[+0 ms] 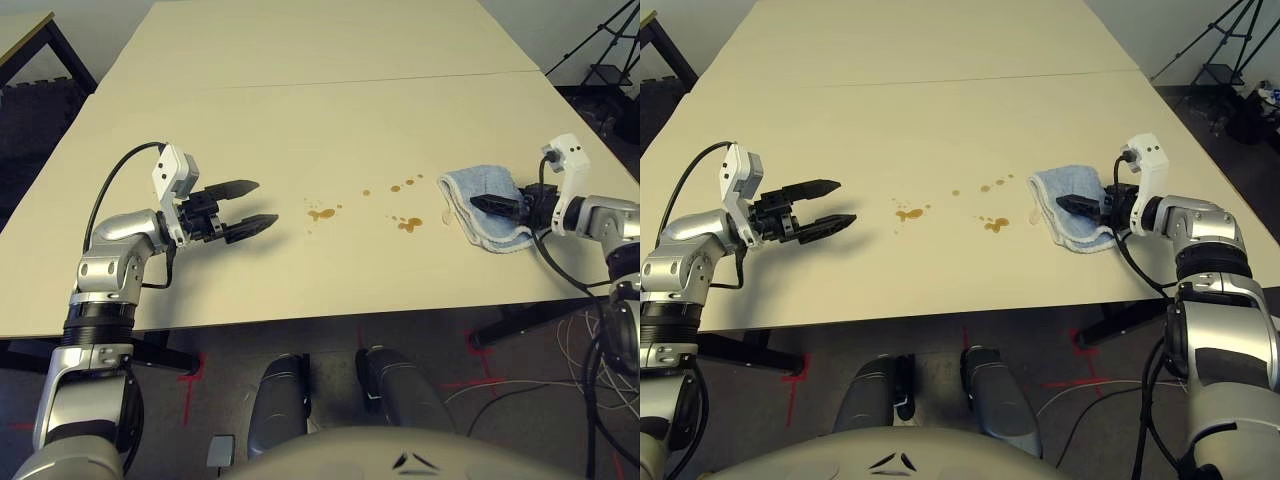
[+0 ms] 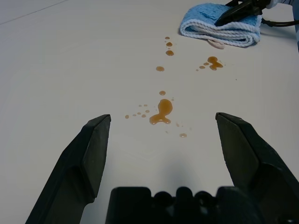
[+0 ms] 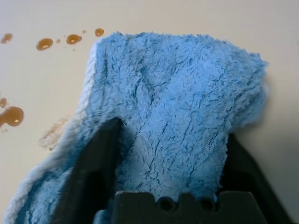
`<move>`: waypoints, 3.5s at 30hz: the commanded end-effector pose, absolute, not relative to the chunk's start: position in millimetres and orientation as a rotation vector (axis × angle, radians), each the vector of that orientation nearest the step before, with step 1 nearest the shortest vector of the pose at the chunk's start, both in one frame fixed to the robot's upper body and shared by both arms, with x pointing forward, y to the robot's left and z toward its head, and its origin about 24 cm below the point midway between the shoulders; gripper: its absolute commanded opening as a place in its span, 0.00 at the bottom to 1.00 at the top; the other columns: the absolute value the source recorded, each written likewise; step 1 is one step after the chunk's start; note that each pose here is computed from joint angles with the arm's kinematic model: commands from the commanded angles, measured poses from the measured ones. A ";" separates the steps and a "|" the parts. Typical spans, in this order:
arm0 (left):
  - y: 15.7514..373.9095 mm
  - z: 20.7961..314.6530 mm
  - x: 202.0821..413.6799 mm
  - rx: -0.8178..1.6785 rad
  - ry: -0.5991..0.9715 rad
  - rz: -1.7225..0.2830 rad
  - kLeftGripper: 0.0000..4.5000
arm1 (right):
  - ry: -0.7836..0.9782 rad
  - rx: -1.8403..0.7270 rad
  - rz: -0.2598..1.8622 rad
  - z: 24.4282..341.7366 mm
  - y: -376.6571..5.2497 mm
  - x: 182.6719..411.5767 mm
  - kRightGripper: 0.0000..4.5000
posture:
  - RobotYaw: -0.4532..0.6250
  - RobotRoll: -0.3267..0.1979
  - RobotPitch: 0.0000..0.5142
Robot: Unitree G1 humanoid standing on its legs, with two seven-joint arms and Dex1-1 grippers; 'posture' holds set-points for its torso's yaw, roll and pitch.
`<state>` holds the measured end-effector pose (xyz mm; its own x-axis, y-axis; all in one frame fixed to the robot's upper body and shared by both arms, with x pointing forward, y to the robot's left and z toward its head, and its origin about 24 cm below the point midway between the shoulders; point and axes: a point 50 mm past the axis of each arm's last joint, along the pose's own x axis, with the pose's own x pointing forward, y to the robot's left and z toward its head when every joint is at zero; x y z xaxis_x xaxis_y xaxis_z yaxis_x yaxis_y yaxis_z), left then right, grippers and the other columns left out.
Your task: Wipe the water off the table with a rag.
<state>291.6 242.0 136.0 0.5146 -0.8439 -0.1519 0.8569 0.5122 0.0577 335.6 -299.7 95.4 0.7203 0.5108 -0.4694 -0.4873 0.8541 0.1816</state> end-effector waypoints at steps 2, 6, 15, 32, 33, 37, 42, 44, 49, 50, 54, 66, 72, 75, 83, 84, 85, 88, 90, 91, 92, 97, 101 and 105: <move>238.2 133.3 290.5 0.133 0.121 -1.034 1.00 | 0.574 0.058 0.554 82.4 -297.8 331.5 0.37 | 0.29 0.62 0.24; 238.8 131.6 291.0 0.136 0.128 -1.033 1.00 | 0.522 0.054 0.547 92.1 -299.2 334.9 0.05 | 0.28 0.62 0.24; 239.3 130.0 290.6 0.139 0.134 -1.033 1.00 | 0.621 0.078 0.735 87.6 -277.7 314.6 0.01 | 0.28 0.62 0.24; 236.6 125.9 290.0 0.135 0.136 -1.042 1.00 | 0.634 0.060 0.930 72.2 -190.0 298.5 0.01 | 0.28 0.62 0.24; 236.6 125.6 289.7 0.135 0.137 -1.042 1.00 | 0.632 0.055 0.940 72.4 -186.3 299.1 0.01 | 0.29 0.62 0.24; 236.6 124.8 289.2 0.133 0.137 -1.040 1.00 | 0.632 0.046 0.990 71.4 -168.5 299.3 0.01 | 0.29 0.62 0.24; 237.4 122.5 286.8 0.128 0.139 -1.036 1.00 | 0.623 0.039 1.027 70.6 -150.8 300.8 0.01 | 0.30 0.62 0.24; 237.6 121.8 286.1 0.127 0.140 -1.034 1.00 | 0.621 0.035 1.041 70.5 -144.8 300.8 0.01 | 0.30 0.62 0.25; 236.4 119.0 284.7 0.121 0.141 -1.033 1.00 | 0.618 0.023 1.066 68.8 -131.9 299.6 0.01 | 0.30 0.62 0.25; 236.1 118.4 284.6 0.120 0.142 -1.033 1.00 | 0.616 0.023 1.069 69.0 -129.8 299.3 0.01 | 0.30 0.62 0.25; 235.3 117.0 284.4 0.117 0.143 -1.033 1.00 | 0.619 0.029 1.091 68.8 -123.7 295.2 0.01 | 0.30 0.62 0.26; 234.8 114.9 284.9 0.113 0.145 -1.036 1.00 | 0.617 -0.029 0.944 81.9 -175.2 311.5 0.01 | 0.29 0.62 0.26; 235.2 114.2 285.0 0.113 0.145 -1.034 1.00 | 0.607 -0.070 0.800 100.3 -228.4 323.2 0.01 | 0.29 0.62 0.26; 235.0 113.9 285.0 0.112 0.144 -1.034 1.00 | 0.571 -0.063 0.714 112.1 -252.1 329.8 0.01 | 0.29 0.62 0.26; 235.8 113.6 285.9 0.114 0.143 -1.031 1.00 | 0.419 0.088 0.569 141.9 -285.8 345.2 0.01 | 0.29 0.62 0.25; 236.0 113.8 286.2 0.114 0.143 -1.030 1.00 | 0.404 0.097 0.553 143.3 -287.2 347.2 0.01 | 0.29 0.62 0.25; 236.2 113.9 286.3 0.115 0.142 -1.030 1.00 | 0.388 0.103 0.534 144.0 -287.7 349.8 0.01 | 0.29 0.62 0.25; 236.9 114.2 286.3 0.116 0.142 -1.028 1.00 | 0.372 0.109 0.508 140.2 -284.0 355.8 0.01 | 0.30 0.62 0.24; 237.4 114.3 286.3 0.118 0.143 -1.026 1.00 | 0.382 0.100 0.497 129.5 -275.9 360.1 0.01 | 0.30 0.62 0.24; 237.7 114.4 286.2 0.119 0.143 -1.025 1.00 | 0.392 0.091 0.493 123.0 -270.9 362.1 0.01 | 0.30 0.62 0.24; 238.0 114.7 285.9 0.119 0.143 -1.025 1.00 | 0.407 0.077 0.496 116.0 -264.9 363.6 0.01 | 0.30 0.62 0.24; 240.0 116.5 284.5 0.125 0.144 -1.023 1.00 | 0.452 0.061 0.522 94.0 -241.7 368.2 0.01 | 0.30 0.62 0.24; 241.6 118.5 283.0 0.128 0.146 -1.020 1.00 | 0.463 0.081 0.573 85.3 -218.2 372.5 0.01 | 0.31 0.62 0.25; 241.7 118.4 281.3 0.128 0.149 -1.019 1.00 | 0.469 0.097 0.667 80.6 -187.0 375.2 0.01 | 0.32 0.62 0.26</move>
